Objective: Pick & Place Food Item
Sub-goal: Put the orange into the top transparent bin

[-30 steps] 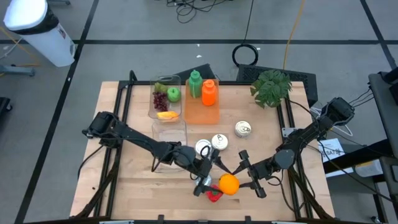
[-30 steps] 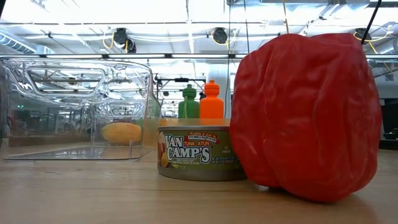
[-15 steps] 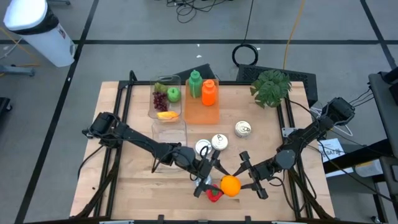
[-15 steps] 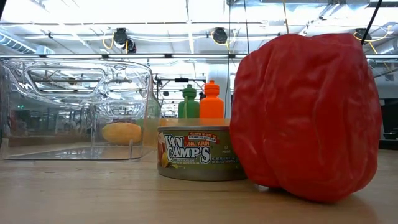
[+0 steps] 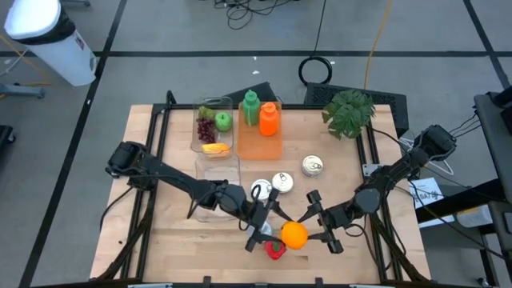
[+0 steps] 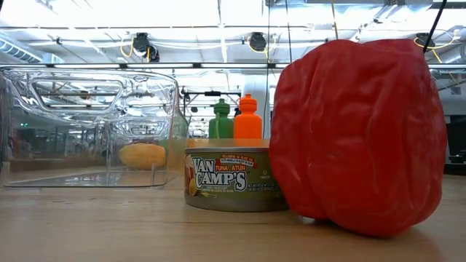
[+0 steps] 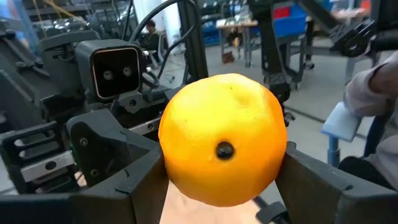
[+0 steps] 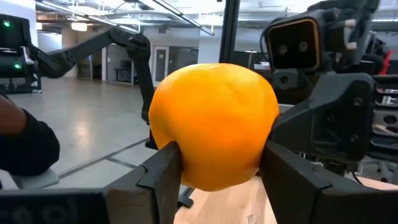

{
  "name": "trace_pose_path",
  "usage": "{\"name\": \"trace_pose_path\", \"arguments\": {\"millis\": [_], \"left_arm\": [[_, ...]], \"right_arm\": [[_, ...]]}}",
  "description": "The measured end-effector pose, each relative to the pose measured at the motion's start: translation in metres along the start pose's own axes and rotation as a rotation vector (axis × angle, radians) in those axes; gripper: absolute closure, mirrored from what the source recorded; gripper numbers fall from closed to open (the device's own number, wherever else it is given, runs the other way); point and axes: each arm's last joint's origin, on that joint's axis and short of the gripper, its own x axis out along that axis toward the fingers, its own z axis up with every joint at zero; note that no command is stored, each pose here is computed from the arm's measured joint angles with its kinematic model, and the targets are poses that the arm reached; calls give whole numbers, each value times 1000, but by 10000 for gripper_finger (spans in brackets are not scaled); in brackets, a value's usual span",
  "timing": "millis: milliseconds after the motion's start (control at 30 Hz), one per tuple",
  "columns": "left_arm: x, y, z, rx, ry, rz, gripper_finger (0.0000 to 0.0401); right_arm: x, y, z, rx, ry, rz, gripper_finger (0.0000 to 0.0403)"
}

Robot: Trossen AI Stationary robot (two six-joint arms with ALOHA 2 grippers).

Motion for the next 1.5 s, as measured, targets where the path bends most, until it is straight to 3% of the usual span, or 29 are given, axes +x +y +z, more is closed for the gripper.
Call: {"name": "trace_pose_path", "arguments": {"millis": [367, 500, 633, 800, 1000, 1300, 1500], "left_arm": [[-4, -2, 6, 26, 28, 63, 142], [-6, 0, 20, 31, -43, 82, 143], [-4, 0, 9, 27, 27, 135, 143], [-18, 9, 21, 33, 99, 340, 144], [-49, 17, 1, 15, 200, 533, 144], [-145, 41, -31, -140, 208, 1018, 144], [-197, 76, -51, -270, 393, 1257, 144]], "right_arm": [[-1, 1, -3, 43, 16, 5, 208], [-2, 1, -12, 20, 88, 11, 162], [-1, 0, -9, 59, 72, 2, 105], [-1, -1, -9, 97, 64, -5, 68], [-1, -1, -11, 95, 88, -2, 63], [-1, -1, -11, 91, 94, -3, 73], [-1, -1, -11, 90, 91, -5, 73]]}}
